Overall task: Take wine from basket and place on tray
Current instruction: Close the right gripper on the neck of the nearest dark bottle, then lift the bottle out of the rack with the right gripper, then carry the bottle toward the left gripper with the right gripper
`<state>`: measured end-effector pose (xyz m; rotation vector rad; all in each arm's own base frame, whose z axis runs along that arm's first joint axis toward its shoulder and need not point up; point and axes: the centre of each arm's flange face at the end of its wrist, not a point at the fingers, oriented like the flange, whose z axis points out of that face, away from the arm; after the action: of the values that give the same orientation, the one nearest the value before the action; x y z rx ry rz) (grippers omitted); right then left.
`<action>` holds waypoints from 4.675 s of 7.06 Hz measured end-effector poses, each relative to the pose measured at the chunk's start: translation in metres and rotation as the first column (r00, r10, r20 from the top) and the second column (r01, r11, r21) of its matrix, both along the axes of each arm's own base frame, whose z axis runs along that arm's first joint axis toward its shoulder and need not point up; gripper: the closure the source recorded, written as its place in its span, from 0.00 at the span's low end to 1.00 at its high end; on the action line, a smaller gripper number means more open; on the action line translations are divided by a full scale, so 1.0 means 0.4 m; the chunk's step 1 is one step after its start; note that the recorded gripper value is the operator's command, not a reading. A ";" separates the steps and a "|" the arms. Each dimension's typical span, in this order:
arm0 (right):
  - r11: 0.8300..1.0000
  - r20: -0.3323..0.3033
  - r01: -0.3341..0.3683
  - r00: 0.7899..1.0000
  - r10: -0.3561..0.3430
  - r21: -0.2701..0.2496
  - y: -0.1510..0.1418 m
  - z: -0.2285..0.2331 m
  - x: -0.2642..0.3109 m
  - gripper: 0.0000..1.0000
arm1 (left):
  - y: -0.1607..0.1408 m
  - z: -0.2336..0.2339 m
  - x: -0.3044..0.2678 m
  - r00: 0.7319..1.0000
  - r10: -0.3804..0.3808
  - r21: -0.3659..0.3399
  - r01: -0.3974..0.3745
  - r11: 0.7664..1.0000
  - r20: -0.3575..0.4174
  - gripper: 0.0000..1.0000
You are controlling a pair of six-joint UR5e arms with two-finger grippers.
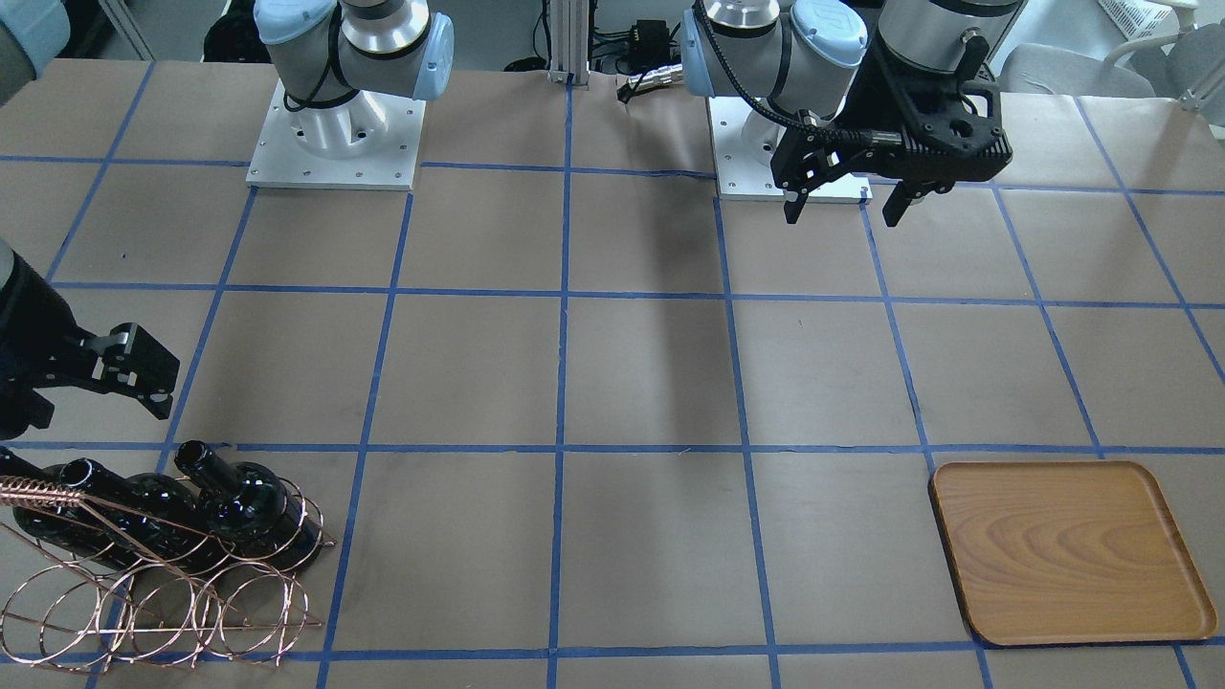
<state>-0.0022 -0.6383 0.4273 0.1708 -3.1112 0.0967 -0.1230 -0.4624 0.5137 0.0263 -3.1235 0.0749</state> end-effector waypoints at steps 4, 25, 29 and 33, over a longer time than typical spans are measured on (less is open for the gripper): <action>1.000 0.001 0.001 1.000 -0.001 0.009 -0.043 -0.075 -0.016 0.38 | -0.002 -0.002 -0.001 1.000 0.007 0.001 -0.007 1.000 -0.004 0.00; 0.968 0.021 0.245 0.969 -0.246 0.046 0.286 0.019 0.624 1.00 | -0.012 0.002 0.042 1.000 0.026 -0.006 -0.026 1.000 0.007 0.00; 0.948 0.066 0.317 0.946 -0.316 0.000 0.356 -0.040 0.897 1.00 | -0.028 0.013 0.115 0.996 0.087 -0.015 -0.087 0.996 0.005 0.00; 0.901 0.123 0.435 0.894 -0.430 -0.012 0.359 -0.046 1.101 1.00 | -0.035 0.011 0.151 0.998 0.062 -0.015 -0.061 0.998 0.011 0.00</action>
<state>0.4383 -0.4946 0.4091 -0.5489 -3.1682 0.1615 -0.0625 -0.4764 0.5180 0.1223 -3.1335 0.0998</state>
